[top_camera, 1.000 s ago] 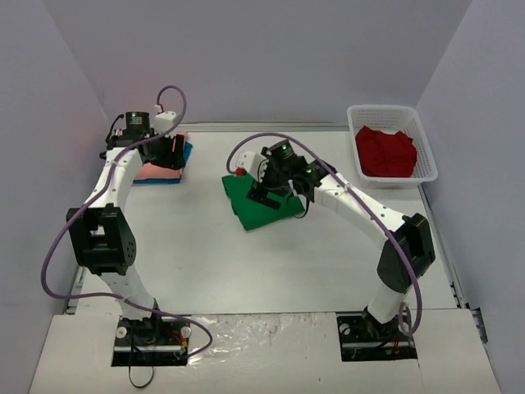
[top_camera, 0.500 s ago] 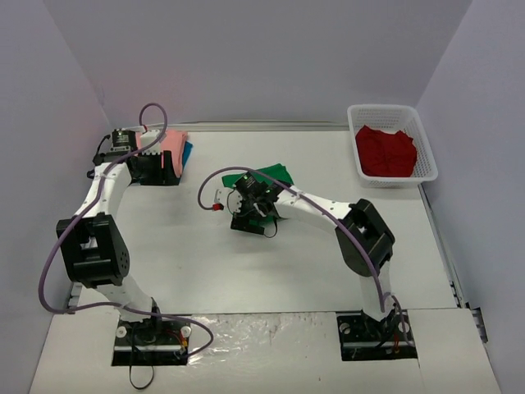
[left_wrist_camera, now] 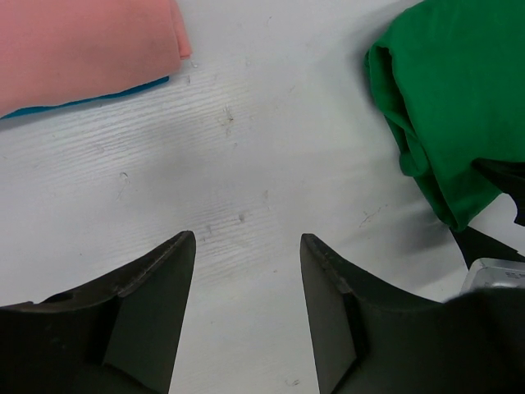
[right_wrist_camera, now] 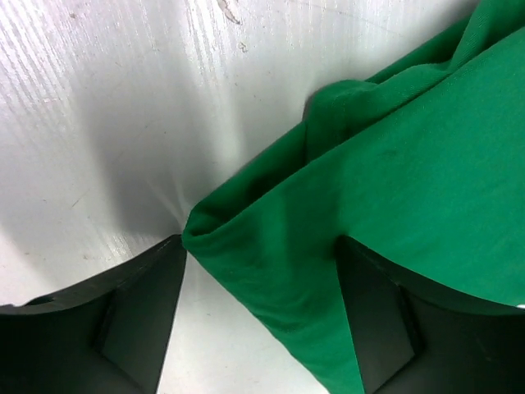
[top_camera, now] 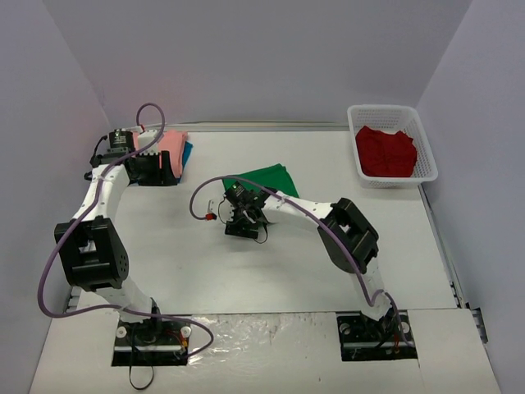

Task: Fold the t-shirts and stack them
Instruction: Put the neatly folded tshirt into the corner of the board with the left arm

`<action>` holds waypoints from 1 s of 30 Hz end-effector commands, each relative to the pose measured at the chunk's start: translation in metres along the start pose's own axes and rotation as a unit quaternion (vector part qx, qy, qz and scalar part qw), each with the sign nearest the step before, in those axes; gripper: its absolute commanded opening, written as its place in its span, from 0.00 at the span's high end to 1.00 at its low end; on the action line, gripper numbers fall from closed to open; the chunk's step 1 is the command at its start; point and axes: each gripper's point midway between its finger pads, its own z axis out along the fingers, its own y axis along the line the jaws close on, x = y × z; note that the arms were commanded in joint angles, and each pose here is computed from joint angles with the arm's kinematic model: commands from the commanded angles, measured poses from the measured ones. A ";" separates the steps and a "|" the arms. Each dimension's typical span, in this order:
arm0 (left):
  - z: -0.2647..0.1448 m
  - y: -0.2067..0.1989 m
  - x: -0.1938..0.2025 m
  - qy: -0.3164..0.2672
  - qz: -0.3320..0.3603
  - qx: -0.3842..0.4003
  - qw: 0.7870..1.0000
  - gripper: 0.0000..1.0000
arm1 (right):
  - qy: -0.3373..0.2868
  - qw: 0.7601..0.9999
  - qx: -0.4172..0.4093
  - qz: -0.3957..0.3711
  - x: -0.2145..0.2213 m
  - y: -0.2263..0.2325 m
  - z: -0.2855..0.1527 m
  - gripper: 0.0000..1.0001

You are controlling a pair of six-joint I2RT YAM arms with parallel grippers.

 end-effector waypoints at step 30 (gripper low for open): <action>0.037 -0.077 -0.026 0.035 -0.309 0.327 0.892 0.06 | 0.004 0.999 0.051 0.019 -0.027 -0.055 -0.025 1.00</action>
